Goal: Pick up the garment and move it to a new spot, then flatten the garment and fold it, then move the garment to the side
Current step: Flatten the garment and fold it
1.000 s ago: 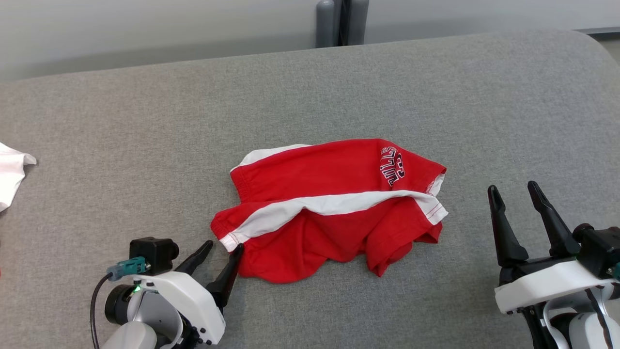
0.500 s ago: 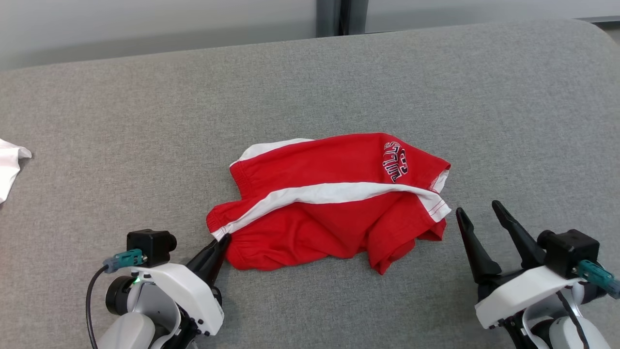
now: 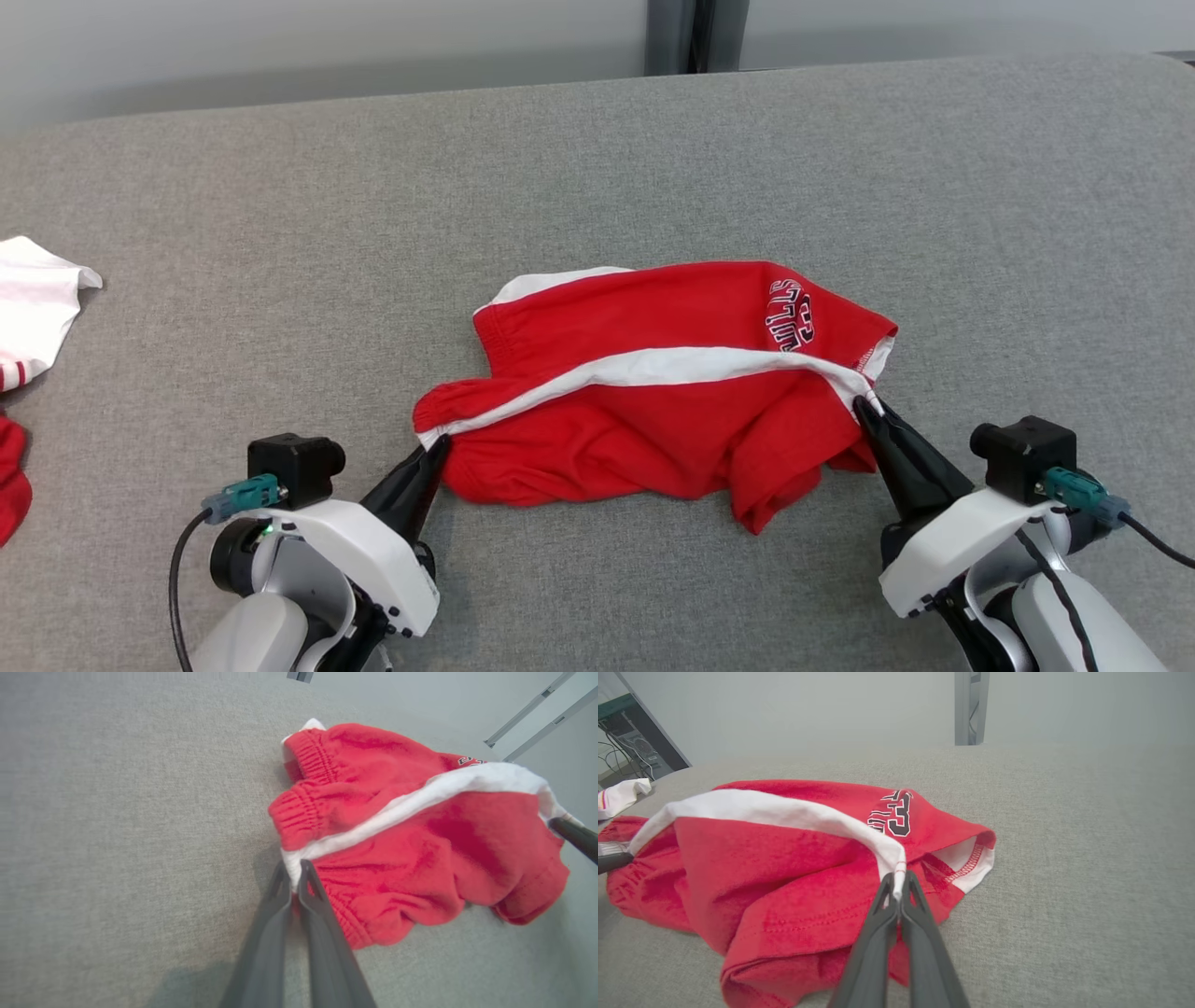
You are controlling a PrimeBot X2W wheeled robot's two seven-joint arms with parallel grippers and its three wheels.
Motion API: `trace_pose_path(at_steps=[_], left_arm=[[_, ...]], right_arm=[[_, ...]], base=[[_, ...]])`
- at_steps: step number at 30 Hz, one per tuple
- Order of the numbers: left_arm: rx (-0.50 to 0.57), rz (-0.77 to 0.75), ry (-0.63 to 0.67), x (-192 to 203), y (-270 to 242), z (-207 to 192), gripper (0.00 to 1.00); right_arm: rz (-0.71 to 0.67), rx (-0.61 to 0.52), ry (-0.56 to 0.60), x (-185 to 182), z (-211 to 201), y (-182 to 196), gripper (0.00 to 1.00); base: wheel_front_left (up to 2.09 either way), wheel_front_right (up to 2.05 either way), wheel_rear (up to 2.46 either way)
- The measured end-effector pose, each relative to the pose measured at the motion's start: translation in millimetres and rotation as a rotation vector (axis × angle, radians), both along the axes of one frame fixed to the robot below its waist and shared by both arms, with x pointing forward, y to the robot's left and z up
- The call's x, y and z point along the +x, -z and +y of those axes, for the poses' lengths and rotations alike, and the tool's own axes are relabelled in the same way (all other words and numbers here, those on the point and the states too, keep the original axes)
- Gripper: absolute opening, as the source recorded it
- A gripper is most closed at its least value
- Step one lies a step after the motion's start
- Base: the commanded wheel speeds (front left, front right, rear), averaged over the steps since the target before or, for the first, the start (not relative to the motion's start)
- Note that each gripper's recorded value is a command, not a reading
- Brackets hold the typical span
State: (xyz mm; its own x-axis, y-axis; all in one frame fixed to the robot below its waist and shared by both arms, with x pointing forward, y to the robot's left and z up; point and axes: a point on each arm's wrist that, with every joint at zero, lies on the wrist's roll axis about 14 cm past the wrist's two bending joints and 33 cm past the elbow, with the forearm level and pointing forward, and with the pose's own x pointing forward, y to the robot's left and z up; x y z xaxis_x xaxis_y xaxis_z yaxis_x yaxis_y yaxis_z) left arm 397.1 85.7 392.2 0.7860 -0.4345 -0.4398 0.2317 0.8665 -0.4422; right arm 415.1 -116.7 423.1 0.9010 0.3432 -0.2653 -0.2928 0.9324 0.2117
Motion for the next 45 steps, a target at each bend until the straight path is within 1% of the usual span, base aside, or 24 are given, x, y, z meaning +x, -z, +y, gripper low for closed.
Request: trace_pose_path(at_steps=[3,7,10,14,19,23,27,32,37,39,41,43,45], left_arm=[[-0.007,-0.048,-0.015,6,-12,1,0.00],[-0.017,-0.153,-0.033,20,-41,5,0.00],[-0.031,-0.252,-0.040,30,-73,7,0.00],[-0.055,-0.388,-0.042,43,-121,10,0.00],[-0.087,-0.558,-0.035,51,-185,12,0.00],[-0.076,-0.709,-0.048,52,-237,19,0.00],[-0.061,-0.812,-0.056,45,-273,23,0.00],[-0.047,-0.857,-0.057,40,-290,26,0.00],[-0.035,-0.858,-0.064,46,-288,27,0.00],[-0.028,-0.857,-0.060,53,-287,25,0.00],[-0.016,-0.846,-0.051,64,-282,24,0.00],[0.000,-0.828,-0.059,80,-276,25,0.00],[0.017,-0.812,-0.077,101,-270,29,0.00]], right_arm=[[-0.038,0.018,-0.004,3,2,-9,0.00],[-0.153,0.043,0.020,14,-7,-41,0.00],[-0.273,0.075,0.047,22,-16,-78,0.00],[-0.453,0.112,0.083,32,-31,-139,0.00],[-0.666,0.146,0.099,34,-42,-215,0.00],[-0.791,0.160,0.098,27,-47,-264,0.00],[-0.868,0.181,0.099,18,-49,-297,0.00],[-0.880,0.188,0.103,14,-50,-308,0.00],[-0.824,0.206,0.108,24,-49,-295,0.00],[-0.796,0.225,0.109,34,-49,-288,0.00],[-0.762,0.213,0.114,49,-52,-280,0.00],[-0.729,0.225,0.121,67,-53,-272,0.00],[-0.689,0.201,0.121,87,-54,-262,0.00]], base=[[0.00,0.00,0.00],[0.00,0.00,0.00],[0.00,0.00,0.00],[0.00,0.00,0.00],[0.00,0.00,0.00],[0.00,0.00,0.00],[0.00,0.00,0.00],[0.00,0.00,0.00],[0.00,0.00,0.00],[0.00,0.00,0.00],[0.00,0.00,0.00],[0.00,0.00,0.00],[0.00,0.00,0.00]])
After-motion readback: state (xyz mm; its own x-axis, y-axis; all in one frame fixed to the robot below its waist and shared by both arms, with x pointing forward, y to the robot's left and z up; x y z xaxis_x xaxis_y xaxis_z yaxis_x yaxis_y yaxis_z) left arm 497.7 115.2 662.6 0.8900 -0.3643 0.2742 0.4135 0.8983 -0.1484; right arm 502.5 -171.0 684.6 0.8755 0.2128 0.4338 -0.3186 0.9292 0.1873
